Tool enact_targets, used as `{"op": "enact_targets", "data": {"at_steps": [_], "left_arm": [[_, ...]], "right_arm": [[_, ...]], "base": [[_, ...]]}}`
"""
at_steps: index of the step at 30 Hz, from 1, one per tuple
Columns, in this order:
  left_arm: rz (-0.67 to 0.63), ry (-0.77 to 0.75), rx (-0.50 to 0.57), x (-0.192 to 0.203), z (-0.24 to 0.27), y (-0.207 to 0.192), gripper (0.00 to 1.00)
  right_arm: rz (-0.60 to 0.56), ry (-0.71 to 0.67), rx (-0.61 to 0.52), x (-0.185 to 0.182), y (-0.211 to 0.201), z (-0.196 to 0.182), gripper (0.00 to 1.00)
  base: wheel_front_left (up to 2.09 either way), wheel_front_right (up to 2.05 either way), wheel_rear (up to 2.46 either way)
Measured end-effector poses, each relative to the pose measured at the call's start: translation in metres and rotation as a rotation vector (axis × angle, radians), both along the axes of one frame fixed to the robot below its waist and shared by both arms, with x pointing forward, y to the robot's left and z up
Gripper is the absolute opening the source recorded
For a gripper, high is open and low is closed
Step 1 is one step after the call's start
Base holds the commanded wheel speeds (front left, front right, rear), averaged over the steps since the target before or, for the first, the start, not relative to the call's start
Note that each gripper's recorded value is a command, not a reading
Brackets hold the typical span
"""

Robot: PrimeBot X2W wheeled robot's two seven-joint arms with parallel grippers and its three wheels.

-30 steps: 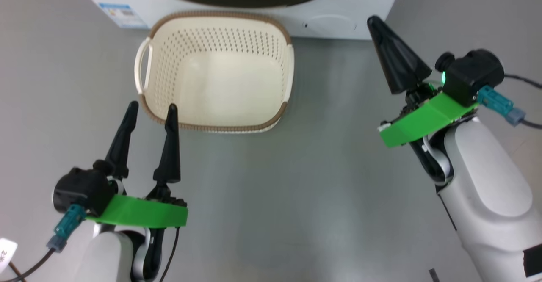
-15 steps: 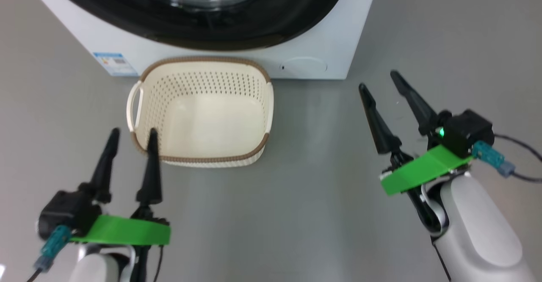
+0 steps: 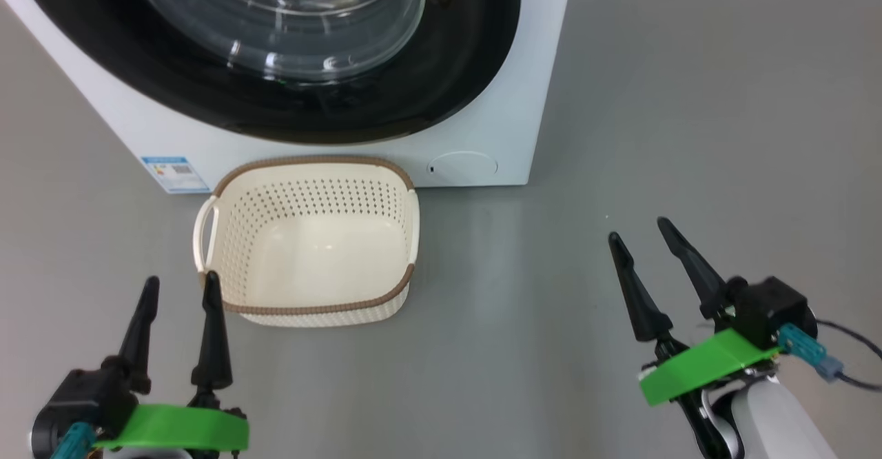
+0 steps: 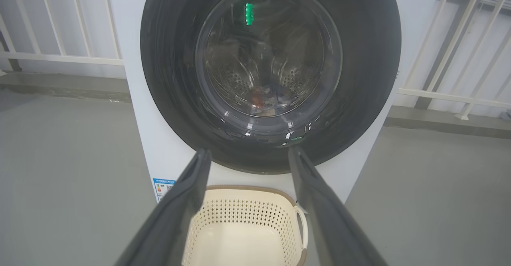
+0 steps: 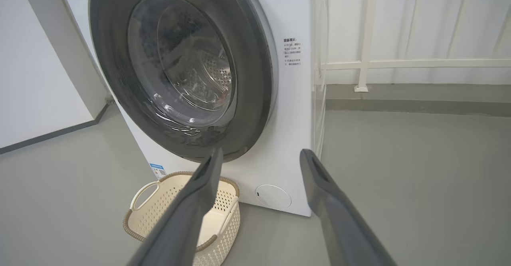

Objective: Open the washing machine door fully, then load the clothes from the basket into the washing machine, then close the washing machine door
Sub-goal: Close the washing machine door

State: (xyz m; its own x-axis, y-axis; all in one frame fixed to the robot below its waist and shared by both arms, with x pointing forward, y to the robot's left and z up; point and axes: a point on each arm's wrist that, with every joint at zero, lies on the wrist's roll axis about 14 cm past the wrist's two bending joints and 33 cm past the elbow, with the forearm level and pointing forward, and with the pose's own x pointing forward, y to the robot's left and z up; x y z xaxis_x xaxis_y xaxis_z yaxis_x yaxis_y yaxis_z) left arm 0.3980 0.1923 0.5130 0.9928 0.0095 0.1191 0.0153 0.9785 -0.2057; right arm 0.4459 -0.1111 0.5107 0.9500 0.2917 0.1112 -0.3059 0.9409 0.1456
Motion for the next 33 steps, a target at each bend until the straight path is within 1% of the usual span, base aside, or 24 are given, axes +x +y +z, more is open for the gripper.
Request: {"op": "enact_targets", "data": {"at_steps": [7,13,19,33], "left_arm": [[0.016,0.014,0.019,-0.016,-0.003,0.005,1.0],[0.02,0.037,0.02,-0.032,-0.009,0.006,1.0],[0.026,0.037,0.021,-0.044,-0.009,0.008,1.0],[0.032,0.037,0.025,-0.067,-0.008,0.008,1.0]], "right_arm": [[-0.084,0.01,0.029,-0.023,-0.023,0.0,1.0],[-0.113,0.018,0.019,-0.04,-0.032,-0.002,1.0],[-0.144,0.027,0.034,-0.054,-0.039,-0.004,1.0],[-0.186,0.009,0.047,-0.076,-0.05,0.003,1.0]], "base": [[0.0,0.0,0.0],[0.0,0.0,0.0],[0.0,0.0,0.0],[0.0,0.0,0.0]]}}
